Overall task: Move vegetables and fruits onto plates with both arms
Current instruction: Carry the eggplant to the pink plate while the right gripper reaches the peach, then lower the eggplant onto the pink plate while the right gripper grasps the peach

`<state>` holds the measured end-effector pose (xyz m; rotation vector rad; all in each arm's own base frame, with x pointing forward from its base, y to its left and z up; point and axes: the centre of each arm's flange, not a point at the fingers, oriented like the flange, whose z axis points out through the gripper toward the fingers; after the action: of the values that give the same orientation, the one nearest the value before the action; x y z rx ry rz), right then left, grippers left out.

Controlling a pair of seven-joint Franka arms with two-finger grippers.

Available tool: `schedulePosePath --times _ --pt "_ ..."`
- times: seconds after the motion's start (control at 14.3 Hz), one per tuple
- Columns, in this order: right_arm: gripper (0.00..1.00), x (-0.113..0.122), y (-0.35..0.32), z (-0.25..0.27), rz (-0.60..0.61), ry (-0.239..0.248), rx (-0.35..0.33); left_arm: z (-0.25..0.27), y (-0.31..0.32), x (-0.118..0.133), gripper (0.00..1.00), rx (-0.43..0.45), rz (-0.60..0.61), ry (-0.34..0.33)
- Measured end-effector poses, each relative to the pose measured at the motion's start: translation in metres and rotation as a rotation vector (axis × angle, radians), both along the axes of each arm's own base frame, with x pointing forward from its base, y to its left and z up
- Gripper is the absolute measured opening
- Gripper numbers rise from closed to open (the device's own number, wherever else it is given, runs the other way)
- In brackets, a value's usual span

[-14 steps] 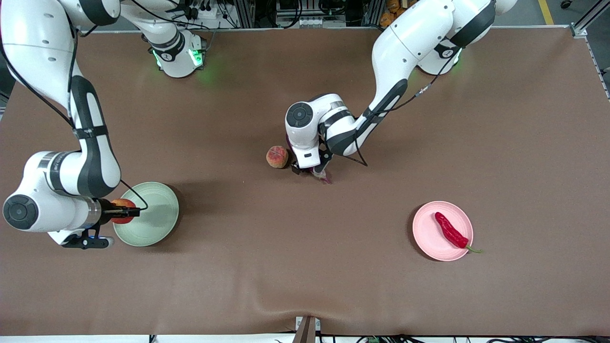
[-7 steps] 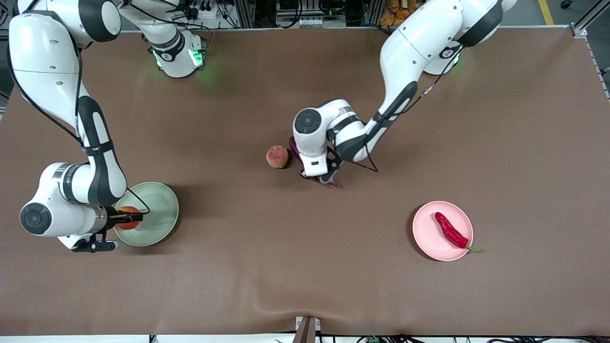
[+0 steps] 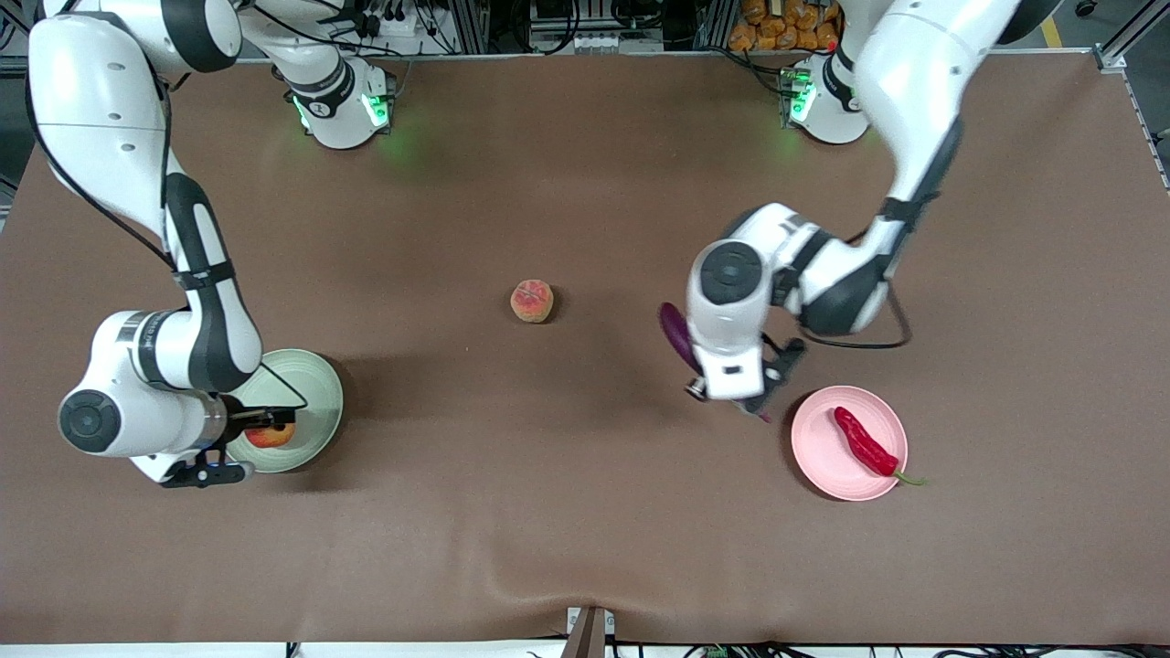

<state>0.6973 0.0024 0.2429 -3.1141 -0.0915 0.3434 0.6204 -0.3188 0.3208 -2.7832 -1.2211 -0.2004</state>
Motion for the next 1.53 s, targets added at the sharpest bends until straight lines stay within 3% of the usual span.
schedulePosePath --times 0.35,0.49,0.63,0.77,1.05,1.53 --pt "1.00 -0.025 0.138 0.014 -0.168 0.115 0.116 0.004 0.139 0.060 0.35 0.004 -0.114 0.013" --pt "1.00 -0.039 0.179 0.010 -0.247 0.176 0.134 -0.004 0.163 0.072 0.35 -0.014 -0.151 -0.006" --pt "1.00 -0.058 0.230 0.008 -0.300 0.220 0.111 -0.013 0.170 0.080 0.35 -0.038 -0.185 -0.043" --pt "1.00 -0.084 0.292 0.006 -0.325 0.234 0.064 -0.027 0.172 0.087 0.35 -0.029 -0.222 -0.094" --pt "1.00 -0.130 0.364 -0.011 -0.338 0.240 0.026 -0.067 0.178 0.093 0.35 -0.023 -0.253 -0.117" --pt "1.00 -0.139 0.368 -0.026 -0.454 0.315 0.123 -0.095 0.190 0.092 0.35 -0.029 -0.258 -0.086"
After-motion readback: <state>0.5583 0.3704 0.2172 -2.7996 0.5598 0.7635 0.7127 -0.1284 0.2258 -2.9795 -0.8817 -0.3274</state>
